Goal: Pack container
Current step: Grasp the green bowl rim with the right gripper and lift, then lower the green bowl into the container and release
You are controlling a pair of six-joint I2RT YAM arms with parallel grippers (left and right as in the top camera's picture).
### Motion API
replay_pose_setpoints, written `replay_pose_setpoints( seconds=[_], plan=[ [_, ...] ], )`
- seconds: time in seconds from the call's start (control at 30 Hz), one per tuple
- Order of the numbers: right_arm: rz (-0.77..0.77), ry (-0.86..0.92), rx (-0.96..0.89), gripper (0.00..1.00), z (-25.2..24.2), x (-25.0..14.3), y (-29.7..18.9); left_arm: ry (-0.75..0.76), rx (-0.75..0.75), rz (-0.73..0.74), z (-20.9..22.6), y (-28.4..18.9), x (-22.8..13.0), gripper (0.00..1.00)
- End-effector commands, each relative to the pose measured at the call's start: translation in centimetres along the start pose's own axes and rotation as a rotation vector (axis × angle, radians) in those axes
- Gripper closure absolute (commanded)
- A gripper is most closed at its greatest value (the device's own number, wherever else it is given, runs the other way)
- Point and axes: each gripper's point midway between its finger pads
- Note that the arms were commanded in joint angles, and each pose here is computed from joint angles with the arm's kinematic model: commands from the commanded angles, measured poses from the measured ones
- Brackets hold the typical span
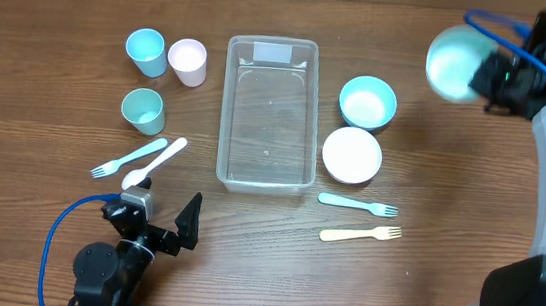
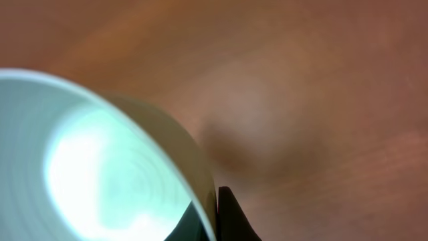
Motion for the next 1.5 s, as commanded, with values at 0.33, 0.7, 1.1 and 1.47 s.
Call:
replay_pose_setpoints(
  seconds=[0.33,0.7,1.1,1.47],
  plan=[
    [0.136,-0.464,0.410,0.96,24.7,-17.2,3.3,-0.012,-0.008,-0.007,-0.1,0.0,0.1,0.00],
    [0.233,-0.421,0.375,0.96,25.0,-21.3,12.2,-0.013,-0.008,-0.007,-0.1,0.0,0.0,0.00],
    [0.228,-0.422,0.377,0.64,25.1,-21.6,13.7,-0.013,-0.008,-0.007,-0.1,0.0,0.0,0.00],
    [0.156,-0.390,0.399,0.55,26.0,-13.9,0.8,-0.013,-0.008,-0.007,-0.1,0.0,0.0,0.00]
  ],
)
Point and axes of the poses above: each gripper's point midway between its finger pads, its own y axis out along the fingers, its own z axis along the line the jaws close on, x = y × z, and after that the axes turned 12 degrees about y, right-handed
